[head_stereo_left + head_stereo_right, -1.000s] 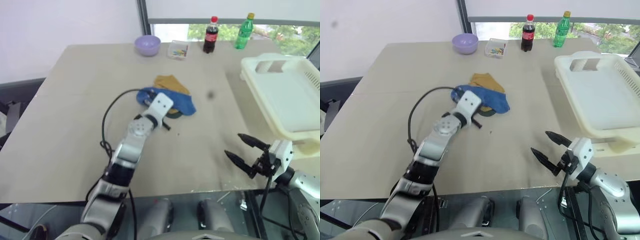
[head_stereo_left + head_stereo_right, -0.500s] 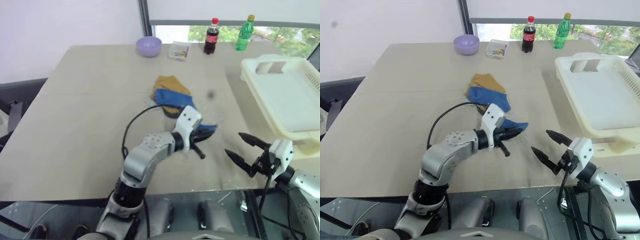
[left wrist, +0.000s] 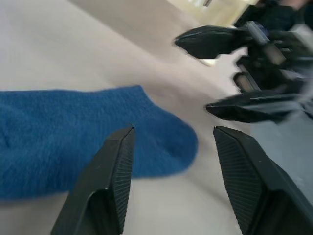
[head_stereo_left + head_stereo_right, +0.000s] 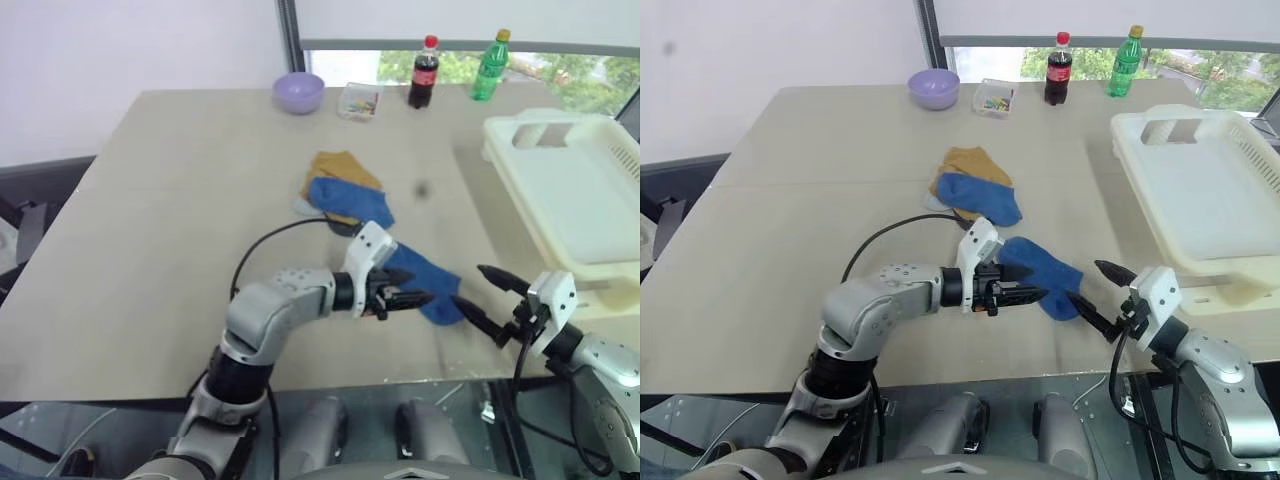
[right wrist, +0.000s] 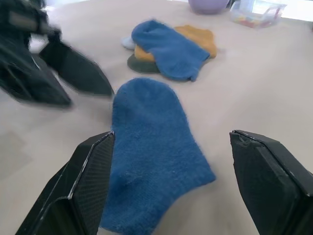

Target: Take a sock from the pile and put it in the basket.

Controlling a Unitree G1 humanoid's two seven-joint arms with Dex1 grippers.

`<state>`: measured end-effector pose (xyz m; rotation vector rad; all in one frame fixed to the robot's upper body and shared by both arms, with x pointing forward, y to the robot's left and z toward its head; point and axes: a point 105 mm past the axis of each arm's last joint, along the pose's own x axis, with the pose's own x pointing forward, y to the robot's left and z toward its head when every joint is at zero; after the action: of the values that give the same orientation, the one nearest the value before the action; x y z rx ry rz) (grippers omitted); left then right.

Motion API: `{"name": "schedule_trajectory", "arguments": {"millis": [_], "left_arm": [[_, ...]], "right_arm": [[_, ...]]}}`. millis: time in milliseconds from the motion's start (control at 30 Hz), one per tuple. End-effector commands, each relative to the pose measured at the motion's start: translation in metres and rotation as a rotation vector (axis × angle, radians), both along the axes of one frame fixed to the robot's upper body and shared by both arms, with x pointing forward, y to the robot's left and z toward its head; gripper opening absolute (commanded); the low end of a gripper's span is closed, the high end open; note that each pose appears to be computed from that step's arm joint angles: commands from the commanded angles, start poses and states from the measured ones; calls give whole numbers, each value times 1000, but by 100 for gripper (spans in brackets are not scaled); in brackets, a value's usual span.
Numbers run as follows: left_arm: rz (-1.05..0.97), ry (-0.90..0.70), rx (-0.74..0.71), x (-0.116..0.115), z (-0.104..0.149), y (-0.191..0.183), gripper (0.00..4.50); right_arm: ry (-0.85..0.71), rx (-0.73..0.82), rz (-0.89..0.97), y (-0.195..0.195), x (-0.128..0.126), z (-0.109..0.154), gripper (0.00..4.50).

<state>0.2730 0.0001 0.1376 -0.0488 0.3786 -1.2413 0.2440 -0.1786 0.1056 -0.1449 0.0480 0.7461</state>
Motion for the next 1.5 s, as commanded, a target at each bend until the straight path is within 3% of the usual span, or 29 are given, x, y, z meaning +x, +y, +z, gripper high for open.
{"name": "schedule_trajectory", "arguments": {"millis": [33, 167, 300, 667, 800, 1033, 1267, 1500], "left_arm": [[124, -136, -66, 40, 25, 5, 274], [236, -167, -138, 76, 38, 9, 274], [303, -142, -177, 98, 38, 11, 274], [78, 54, -218, 72, -2, -19, 274], [51, 55, -82, 69, -32, -12, 274], [101, -15, 37, 78, -51, 6, 280], [129, 7, 46, 59, -52, 21, 280], [338, -28, 4, 43, -38, 36, 280]], "right_arm": [[97, -41, 8, 1, -3, -3, 386], [315, -80, -32, 2, -5, -25, 386], [382, -71, 5, 14, -10, -27, 386], [352, -59, 49, 24, -4, -24, 386], [341, -57, 54, 24, -2, -24, 386], [336, -95, 41, 21, 1, -28, 77], [293, -126, 12, 20, 6, -27, 77], [255, -121, -10, 23, 12, -24, 77]]}}
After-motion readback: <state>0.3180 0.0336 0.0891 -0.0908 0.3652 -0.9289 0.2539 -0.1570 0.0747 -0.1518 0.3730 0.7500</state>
